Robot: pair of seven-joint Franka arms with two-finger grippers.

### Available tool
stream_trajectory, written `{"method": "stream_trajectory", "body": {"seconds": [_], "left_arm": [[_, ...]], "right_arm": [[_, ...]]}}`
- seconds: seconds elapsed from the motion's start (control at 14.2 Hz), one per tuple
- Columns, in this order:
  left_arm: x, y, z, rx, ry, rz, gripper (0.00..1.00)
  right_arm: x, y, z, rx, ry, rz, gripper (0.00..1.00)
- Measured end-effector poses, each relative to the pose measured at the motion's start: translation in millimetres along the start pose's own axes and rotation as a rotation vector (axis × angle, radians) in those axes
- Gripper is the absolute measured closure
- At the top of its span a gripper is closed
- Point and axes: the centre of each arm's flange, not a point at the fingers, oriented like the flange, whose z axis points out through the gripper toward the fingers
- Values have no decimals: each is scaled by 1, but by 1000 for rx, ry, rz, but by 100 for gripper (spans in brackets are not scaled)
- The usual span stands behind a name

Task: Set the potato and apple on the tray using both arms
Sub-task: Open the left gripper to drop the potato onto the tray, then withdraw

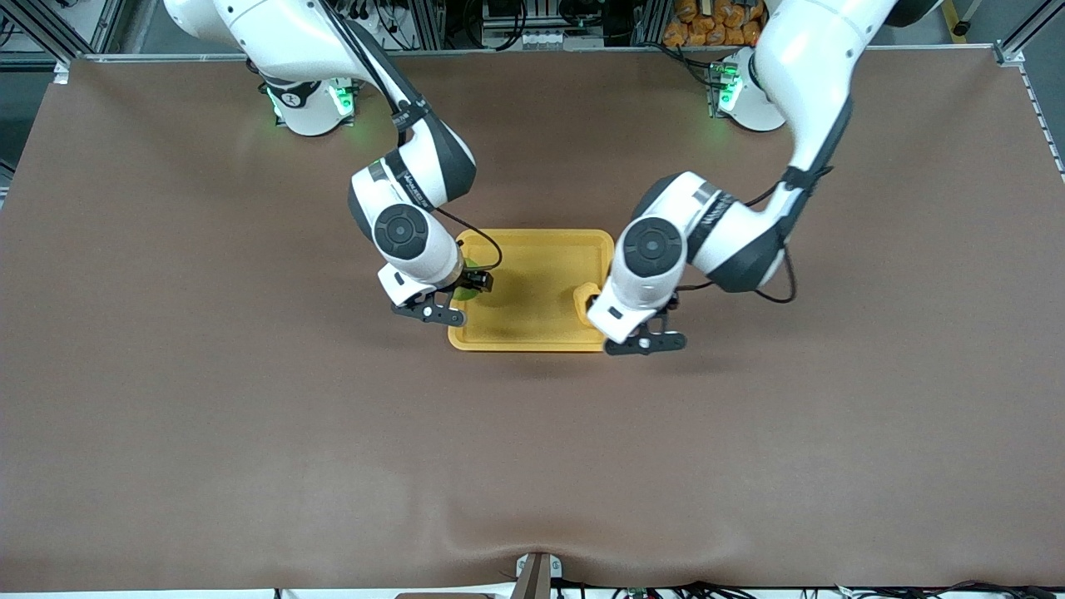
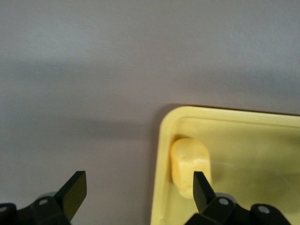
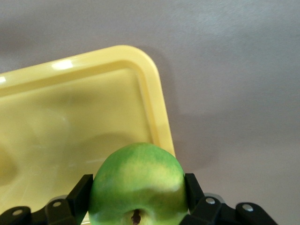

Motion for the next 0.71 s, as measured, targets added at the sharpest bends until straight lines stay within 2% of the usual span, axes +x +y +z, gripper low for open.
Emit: {"method": "stream_trajectory", "body": {"seconds": [0.35,0.71], "left_arm": [[25,-82,-68,20,20,-69,0],[41,-161,-115,27,47,-10,0]], "right_arm": [[-4,-9,26,-8,1,23,16],[-7,-17,46,2,20,49,16]]}}
